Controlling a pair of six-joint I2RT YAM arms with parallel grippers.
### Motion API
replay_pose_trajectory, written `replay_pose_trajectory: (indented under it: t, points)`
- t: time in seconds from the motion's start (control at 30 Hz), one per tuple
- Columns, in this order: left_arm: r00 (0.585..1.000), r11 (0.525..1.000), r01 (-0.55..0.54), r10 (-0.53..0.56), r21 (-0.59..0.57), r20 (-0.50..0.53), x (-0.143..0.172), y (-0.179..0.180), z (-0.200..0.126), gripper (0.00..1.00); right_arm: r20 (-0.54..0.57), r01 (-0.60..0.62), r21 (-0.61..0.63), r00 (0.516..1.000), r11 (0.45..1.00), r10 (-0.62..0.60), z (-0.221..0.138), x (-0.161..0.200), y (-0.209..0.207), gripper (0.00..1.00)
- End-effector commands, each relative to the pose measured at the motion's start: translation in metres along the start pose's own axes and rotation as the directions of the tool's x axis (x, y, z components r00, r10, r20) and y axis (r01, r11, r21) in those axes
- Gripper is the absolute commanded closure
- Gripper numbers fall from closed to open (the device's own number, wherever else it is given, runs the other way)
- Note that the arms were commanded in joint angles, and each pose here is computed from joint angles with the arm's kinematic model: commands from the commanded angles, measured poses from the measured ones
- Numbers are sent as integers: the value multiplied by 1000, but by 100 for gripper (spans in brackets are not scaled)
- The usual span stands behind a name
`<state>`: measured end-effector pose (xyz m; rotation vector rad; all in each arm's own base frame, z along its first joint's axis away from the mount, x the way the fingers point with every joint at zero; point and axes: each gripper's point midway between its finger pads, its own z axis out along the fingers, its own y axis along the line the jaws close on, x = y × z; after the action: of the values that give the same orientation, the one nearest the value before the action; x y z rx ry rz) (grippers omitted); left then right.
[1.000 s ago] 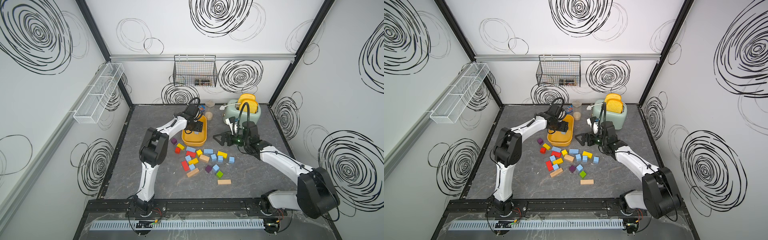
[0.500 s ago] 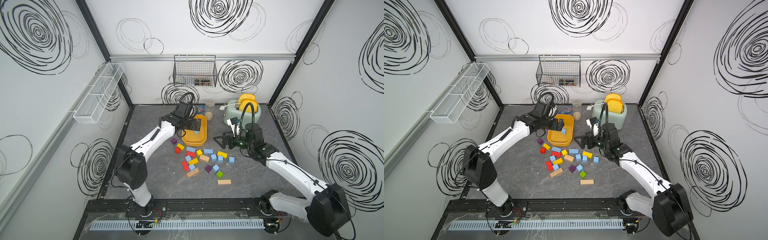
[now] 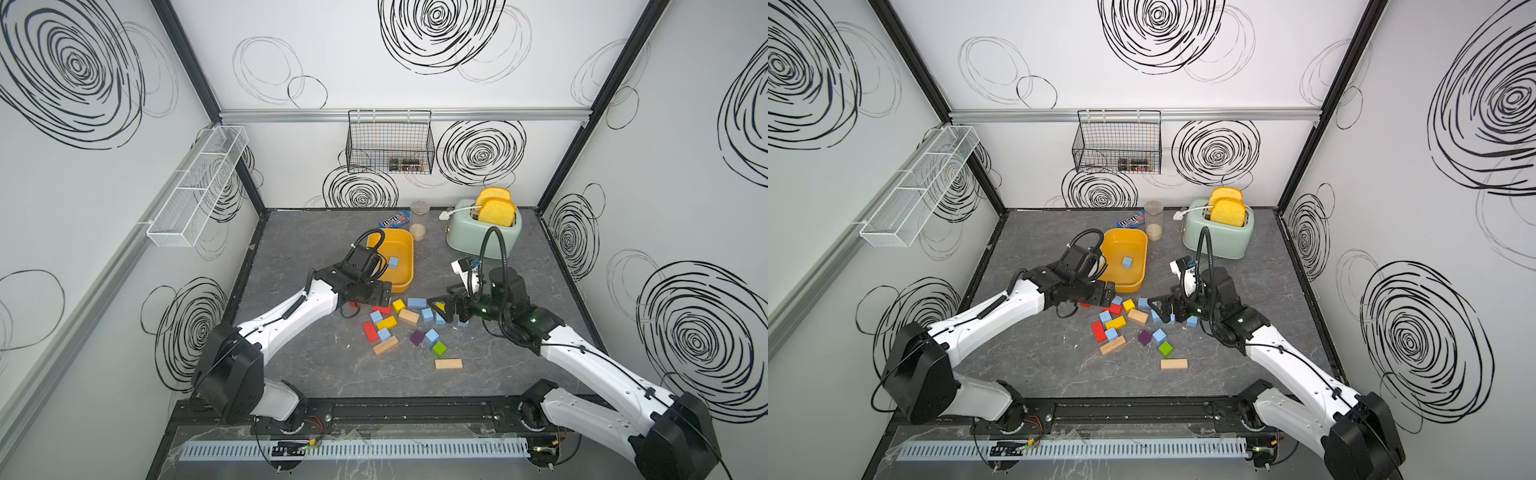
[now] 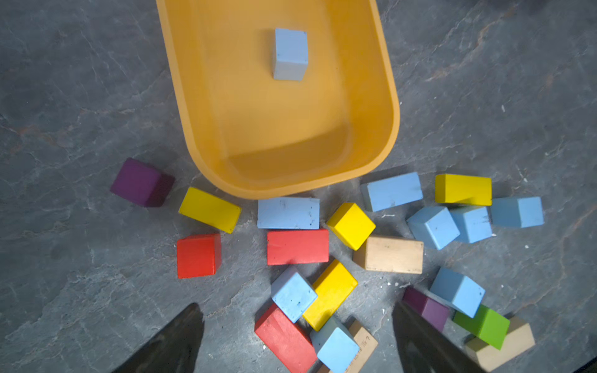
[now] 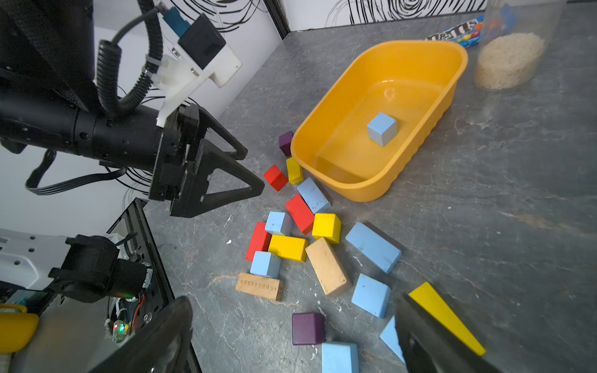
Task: Pick out the blue building blocks
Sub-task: Pick up the building block from the center of the board.
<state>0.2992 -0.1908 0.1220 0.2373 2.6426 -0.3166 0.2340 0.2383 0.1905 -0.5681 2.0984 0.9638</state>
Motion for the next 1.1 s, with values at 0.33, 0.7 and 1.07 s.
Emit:
replay_pose_trajectory:
  t: [0.33, 0.7, 1.07]
  points:
    - [996, 996, 92, -92, 2, -14, 36, 0, 27, 10, -52, -27, 18, 998, 999, 28, 4, 33, -2, 2]
    - [989, 991, 134, -134, 2, -59, 47, -1, 55, 19, -48, -43, 40, 998, 998, 45, 11, 35, -10, 2]
    - [988, 991, 120, -125, -57, -93, 54, 8, 75, 25, -61, -53, 33, 997, 998, 55, 19, 37, -12, 2]
